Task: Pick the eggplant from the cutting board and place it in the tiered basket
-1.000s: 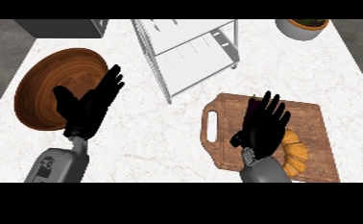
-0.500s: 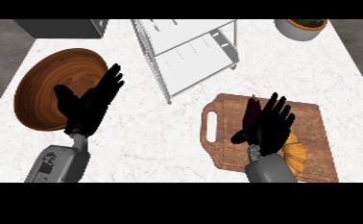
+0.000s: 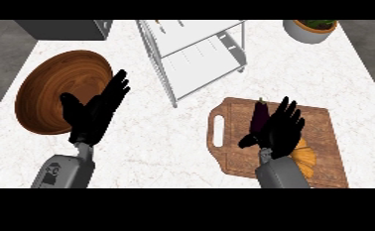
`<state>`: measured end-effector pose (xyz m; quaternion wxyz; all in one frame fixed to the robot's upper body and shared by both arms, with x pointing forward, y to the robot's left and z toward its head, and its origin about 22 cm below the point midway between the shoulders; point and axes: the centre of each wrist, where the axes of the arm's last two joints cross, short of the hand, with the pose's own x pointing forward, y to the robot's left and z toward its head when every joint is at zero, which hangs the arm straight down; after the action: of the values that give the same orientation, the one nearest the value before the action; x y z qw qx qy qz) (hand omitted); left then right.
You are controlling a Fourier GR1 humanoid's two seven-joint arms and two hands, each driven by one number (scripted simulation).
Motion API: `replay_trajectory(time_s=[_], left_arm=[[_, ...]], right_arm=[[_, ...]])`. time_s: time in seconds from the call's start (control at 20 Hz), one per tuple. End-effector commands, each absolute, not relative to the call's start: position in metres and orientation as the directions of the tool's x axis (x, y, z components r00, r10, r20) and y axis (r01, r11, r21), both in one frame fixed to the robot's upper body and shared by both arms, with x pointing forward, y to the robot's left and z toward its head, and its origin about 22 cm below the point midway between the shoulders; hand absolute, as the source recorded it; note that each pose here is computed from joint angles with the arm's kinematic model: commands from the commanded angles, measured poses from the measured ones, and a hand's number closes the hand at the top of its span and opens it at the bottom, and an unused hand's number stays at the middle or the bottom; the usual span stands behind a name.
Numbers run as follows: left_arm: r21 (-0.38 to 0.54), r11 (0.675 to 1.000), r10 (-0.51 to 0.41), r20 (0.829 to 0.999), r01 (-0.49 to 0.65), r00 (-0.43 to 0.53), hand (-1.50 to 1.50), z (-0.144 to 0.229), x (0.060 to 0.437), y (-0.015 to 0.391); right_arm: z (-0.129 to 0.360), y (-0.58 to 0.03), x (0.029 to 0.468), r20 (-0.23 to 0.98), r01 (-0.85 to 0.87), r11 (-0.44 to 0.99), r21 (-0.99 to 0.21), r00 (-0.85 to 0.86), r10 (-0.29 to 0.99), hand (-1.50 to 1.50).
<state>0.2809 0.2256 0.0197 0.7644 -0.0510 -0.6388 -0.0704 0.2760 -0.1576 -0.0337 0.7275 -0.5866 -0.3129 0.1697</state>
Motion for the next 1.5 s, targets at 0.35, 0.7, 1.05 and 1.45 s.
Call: replay_trajectory(time_s=[0.35,0.7,1.05,1.45], left_arm=[[-0.007,0.983,-0.028,0.982,0.185,0.184,0.0,0.018,0.284,0.21],[0.012,0.983,-0.043,0.985,0.184,0.167,0.0,0.029,0.283,0.229],[0.019,0.984,-0.046,0.987,0.177,0.153,0.0,0.031,0.291,0.22],[0.001,0.99,-0.028,0.981,0.14,0.194,0.0,0.018,0.275,0.232]], right_arm=[[-0.058,-0.156,0.291,0.227,0.094,0.233,-0.968,0.726,0.649,1.5],[-0.064,-0.138,0.28,0.308,0.213,0.223,-0.951,0.689,0.656,1.5],[-0.036,-0.168,0.284,0.25,-0.068,0.266,-0.961,0.186,0.95,1.5],[0.08,-0.241,0.306,0.507,-0.144,0.491,-0.859,-0.116,0.854,1.5]])
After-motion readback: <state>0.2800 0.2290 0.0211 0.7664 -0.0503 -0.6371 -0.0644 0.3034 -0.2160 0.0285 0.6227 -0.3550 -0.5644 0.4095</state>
